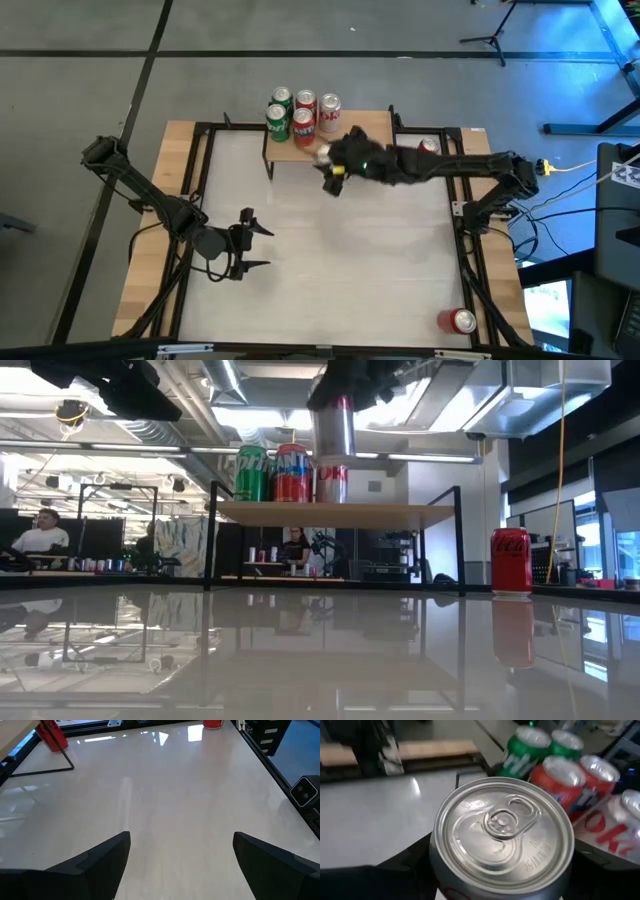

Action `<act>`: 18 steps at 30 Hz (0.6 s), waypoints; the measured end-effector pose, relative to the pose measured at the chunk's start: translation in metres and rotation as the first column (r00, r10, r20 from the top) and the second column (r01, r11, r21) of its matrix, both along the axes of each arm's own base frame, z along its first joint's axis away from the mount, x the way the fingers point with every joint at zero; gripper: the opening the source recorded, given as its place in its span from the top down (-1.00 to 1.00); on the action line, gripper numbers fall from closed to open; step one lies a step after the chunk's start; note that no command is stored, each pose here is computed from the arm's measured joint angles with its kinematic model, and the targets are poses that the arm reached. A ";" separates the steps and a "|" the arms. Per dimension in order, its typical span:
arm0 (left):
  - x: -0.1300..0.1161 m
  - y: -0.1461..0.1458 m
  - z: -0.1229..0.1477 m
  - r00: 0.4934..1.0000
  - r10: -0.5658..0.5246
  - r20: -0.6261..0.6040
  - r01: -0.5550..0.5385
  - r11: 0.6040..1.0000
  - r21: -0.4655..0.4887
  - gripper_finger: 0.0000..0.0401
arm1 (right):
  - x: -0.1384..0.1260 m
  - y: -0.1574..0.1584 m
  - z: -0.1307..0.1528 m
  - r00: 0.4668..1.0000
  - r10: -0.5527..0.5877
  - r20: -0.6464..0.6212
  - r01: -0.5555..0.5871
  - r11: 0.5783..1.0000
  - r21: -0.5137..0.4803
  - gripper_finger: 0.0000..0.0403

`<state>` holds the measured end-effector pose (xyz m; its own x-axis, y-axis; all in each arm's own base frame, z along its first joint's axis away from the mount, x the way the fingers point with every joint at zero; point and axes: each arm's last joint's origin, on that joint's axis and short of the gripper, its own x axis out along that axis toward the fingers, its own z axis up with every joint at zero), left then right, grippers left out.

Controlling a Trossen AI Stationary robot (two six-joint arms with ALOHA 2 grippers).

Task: Place canned beverage on shelf
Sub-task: Put the white soda can on the shelf aligned with the other white soda can

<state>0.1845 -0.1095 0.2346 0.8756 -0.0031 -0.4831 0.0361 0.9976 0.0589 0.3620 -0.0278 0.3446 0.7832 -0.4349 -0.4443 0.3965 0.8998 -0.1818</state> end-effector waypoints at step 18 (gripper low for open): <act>0.000 0.000 0.000 1.000 0.014 0.005 -0.014 1.000 0.008 -0.71 | -0.016 -0.092 -0.001 0.988 -0.130 0.089 0.118 0.984 0.131 -0.43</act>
<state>0.1846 -0.1090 0.2348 0.8780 0.0127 -0.4785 0.0219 0.9975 0.0668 0.3464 -0.1202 0.3440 0.7686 -0.4772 -0.4262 0.5167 0.8558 -0.0264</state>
